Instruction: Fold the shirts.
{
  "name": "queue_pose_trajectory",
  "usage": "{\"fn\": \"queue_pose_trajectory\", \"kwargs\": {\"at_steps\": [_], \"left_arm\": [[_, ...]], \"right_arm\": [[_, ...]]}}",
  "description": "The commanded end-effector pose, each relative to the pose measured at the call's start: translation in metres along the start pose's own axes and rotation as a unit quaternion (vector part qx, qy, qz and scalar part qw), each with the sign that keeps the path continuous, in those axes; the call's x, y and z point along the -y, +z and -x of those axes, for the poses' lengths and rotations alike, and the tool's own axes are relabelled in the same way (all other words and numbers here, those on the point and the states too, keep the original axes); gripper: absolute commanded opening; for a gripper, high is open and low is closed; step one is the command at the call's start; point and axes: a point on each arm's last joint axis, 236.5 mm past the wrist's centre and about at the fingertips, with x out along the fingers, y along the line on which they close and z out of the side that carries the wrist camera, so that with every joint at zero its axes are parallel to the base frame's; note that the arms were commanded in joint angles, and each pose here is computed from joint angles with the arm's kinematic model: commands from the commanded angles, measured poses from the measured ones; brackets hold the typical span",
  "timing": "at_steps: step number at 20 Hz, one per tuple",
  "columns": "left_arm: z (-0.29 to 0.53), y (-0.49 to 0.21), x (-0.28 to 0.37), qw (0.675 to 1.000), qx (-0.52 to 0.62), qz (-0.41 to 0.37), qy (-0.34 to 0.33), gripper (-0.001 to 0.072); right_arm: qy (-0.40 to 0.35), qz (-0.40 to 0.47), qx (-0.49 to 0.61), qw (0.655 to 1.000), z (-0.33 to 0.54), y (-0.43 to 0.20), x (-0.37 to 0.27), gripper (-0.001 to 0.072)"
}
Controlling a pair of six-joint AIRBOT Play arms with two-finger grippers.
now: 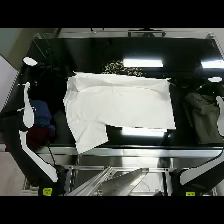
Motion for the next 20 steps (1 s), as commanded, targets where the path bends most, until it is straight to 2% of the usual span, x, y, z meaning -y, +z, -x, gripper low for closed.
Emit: {"fn": "queue_pose_trajectory", "kwargs": {"at_steps": [1, 5, 12, 15, 20], "left_arm": [[-0.003, -0.028, -0.019, 0.997, -0.066, 0.032, 0.036, 0.0013], [0.007, -0.072, -0.046, 0.978, -0.158, 0.074, 0.118, 0.0013], [0.000, -0.095, -0.028, 0.965, -0.209, 0.104, 0.122, 0.0014], [0.004, -0.107, -0.034, 0.954, -0.231, 0.120, 0.148, 0.0014], [-0.016, -0.139, -0.040, 0.942, -0.260, 0.146, 0.151, 0.0012]], "right_arm": [[-0.069, 0.029, -0.029, 0.997, 0.000, 0.002, 0.031, 0.0016], [-0.108, 0.048, -0.055, 0.991, 0.002, -0.007, 0.045, 0.0017], [-0.139, 0.075, -0.064, 0.985, -0.006, -0.012, 0.049, 0.0017], [-0.149, 0.092, -0.077, 0.981, -0.009, -0.017, 0.049, 0.0017], [-0.149, 0.099, -0.077, 0.981, -0.017, -0.019, 0.043, 0.0016]]}}
